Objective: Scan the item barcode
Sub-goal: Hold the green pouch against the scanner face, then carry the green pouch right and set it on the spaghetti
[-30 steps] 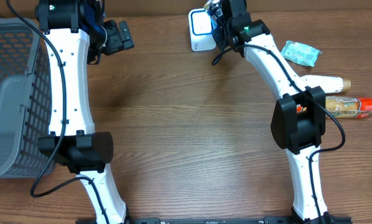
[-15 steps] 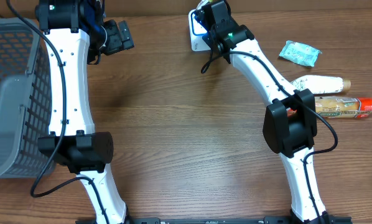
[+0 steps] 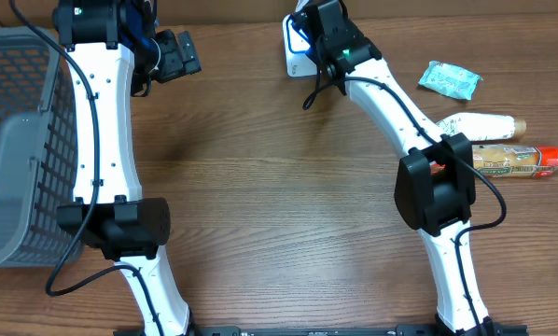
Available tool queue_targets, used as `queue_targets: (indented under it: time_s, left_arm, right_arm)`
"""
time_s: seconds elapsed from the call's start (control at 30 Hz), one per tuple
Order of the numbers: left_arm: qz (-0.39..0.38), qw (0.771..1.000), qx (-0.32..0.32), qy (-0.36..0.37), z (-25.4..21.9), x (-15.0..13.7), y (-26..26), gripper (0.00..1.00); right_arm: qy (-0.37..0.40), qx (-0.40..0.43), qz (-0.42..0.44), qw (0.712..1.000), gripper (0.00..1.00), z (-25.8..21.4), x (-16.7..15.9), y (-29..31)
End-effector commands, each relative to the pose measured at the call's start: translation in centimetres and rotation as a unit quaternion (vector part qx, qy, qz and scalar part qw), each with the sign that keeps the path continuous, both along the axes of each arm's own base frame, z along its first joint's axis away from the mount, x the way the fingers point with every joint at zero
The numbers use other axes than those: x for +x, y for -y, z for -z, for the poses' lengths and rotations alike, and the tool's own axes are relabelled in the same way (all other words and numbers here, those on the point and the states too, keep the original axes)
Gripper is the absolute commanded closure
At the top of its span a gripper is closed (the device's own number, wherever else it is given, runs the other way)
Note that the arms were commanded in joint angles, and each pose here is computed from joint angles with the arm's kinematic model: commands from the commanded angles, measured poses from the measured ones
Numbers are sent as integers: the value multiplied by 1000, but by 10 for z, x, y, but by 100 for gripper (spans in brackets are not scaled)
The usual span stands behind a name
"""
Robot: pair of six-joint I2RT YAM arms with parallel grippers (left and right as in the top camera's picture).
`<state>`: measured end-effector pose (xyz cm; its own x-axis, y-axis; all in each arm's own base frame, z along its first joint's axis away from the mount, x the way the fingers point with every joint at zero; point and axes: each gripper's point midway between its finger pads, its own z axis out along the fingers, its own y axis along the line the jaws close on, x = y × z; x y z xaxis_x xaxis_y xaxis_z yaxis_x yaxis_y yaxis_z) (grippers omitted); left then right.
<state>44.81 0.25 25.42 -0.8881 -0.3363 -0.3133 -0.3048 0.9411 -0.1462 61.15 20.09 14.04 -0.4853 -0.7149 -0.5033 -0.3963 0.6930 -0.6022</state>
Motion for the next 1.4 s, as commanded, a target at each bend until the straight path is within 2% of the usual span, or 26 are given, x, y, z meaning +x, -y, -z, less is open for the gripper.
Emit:
queue_targets:
  time_s: [0.0,0.73,0.87,1.0,1.13,1.27,1.37]
  left_arm:
    - [-5,1000,-3,17,-12,0,1,0]
    - [-5,1000,-3,17,-12,0,1,1]
    - [-5,1000,-3,17,-12,0,1,0]
    - [-5,1000,-3,18,-12,0,1,1]
    - [-5,1000,-3,17,-12,0,1,1]
    - [-5,1000,-3,17,-12,0,1,1]
    - [-5,1000,-3,17,-12,0,1,0]
  right_arm:
    - [31,-31,24,999,96,-5,12,10]
    - [22,-49,-22,998,96,0,7,-12]
    - [24,-43,-35,998,96,-9,-3,-31]
    - [20,25,-67,997,96,-38,-26,-65]
    - [-1,156,-99,983,96,-92,-59,-90]
    - [-20,321,-92,942,96,-165,-91,-84]
    - [-20,426,-9,905,96,-209,-100,-44]
